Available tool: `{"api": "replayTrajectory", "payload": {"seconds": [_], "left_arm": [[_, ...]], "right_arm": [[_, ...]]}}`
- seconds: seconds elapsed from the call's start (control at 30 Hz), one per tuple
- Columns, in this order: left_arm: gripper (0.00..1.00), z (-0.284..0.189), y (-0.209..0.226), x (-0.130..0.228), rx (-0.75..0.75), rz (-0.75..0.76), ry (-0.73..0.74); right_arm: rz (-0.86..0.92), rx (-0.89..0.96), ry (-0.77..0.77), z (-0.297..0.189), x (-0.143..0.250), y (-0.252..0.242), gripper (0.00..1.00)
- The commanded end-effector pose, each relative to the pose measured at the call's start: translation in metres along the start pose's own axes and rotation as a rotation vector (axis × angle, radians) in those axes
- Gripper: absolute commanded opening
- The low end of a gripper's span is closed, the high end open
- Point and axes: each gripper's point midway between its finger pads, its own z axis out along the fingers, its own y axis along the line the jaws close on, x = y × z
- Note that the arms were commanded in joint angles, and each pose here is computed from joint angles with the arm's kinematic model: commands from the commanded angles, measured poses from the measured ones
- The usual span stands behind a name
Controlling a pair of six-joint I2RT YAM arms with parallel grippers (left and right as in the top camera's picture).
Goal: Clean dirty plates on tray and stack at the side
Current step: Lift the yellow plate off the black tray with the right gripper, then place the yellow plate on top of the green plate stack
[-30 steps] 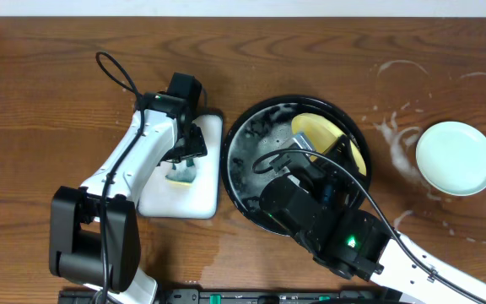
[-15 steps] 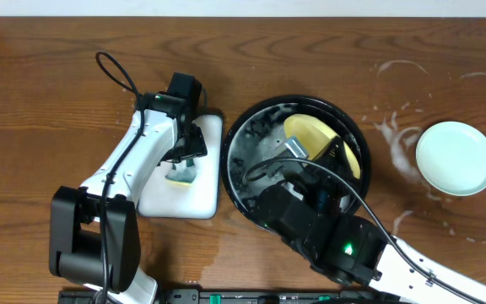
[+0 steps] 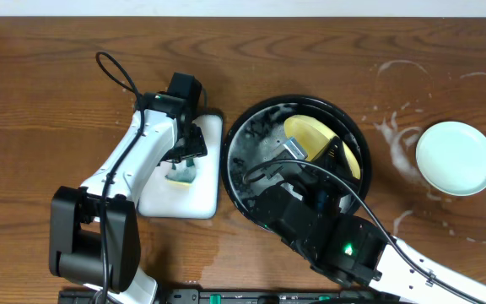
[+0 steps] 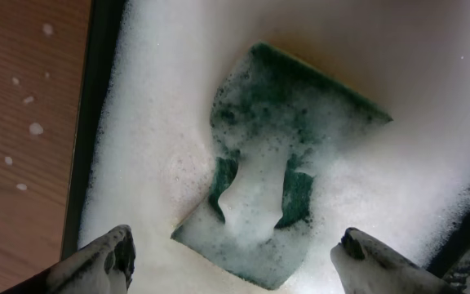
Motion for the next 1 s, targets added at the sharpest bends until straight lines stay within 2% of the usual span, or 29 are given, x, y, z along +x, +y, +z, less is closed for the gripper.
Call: {"api": "replayTrajectory", "payload": {"seconds": [0.0, 0.17, 0.27, 0.4, 0.5, 0.63, 0.7, 0.8, 0.97], "left_arm": [[0.81, -0.006, 0.001, -0.004, 0.001, 0.002, -0.021], [0.81, -0.006, 0.001, -0.004, 0.001, 0.002, -0.020], [0.81, -0.006, 0.001, -0.004, 0.001, 0.002, -0.021], [0.81, -0.006, 0.001, -0.004, 0.001, 0.002, -0.021], [0.81, -0.006, 0.001, -0.004, 0.001, 0.002, -0.021], [0.81, -0.006, 0.001, -0.004, 0.001, 0.002, -0.021], [0.81, -0.006, 0.001, -0.004, 0.001, 0.002, -0.021], [0.81, -0.006, 0.001, -0.004, 0.001, 0.002, -0.021], [0.81, -0.006, 0.001, -0.004, 0.001, 0.002, -0.021]], "right_arm": [[0.042, -0.037, 0.002, 0.006, -0.002, -0.003, 0.01], [0.071, -0.021, 0.015, 0.009, 0.000, -0.008, 0.01], [0.099, -0.093, 0.014, 0.018, -0.001, 0.005, 0.01], [0.115, -0.010, 0.041, 0.019, 0.003, -0.010, 0.01], [0.135, -0.117, 0.033, 0.029, 0.000, 0.008, 0.01], [0.144, -0.085, 0.054, 0.030, 0.005, 0.003, 0.01], [0.185, -0.126, 0.053, 0.034, 0.004, 0.010, 0.01], [0.322, -0.204, 0.111, 0.049, 0.017, 0.021, 0.01], [0.677, -0.277, 0.247, 0.075, 0.043, 0.028, 0.01]]}}
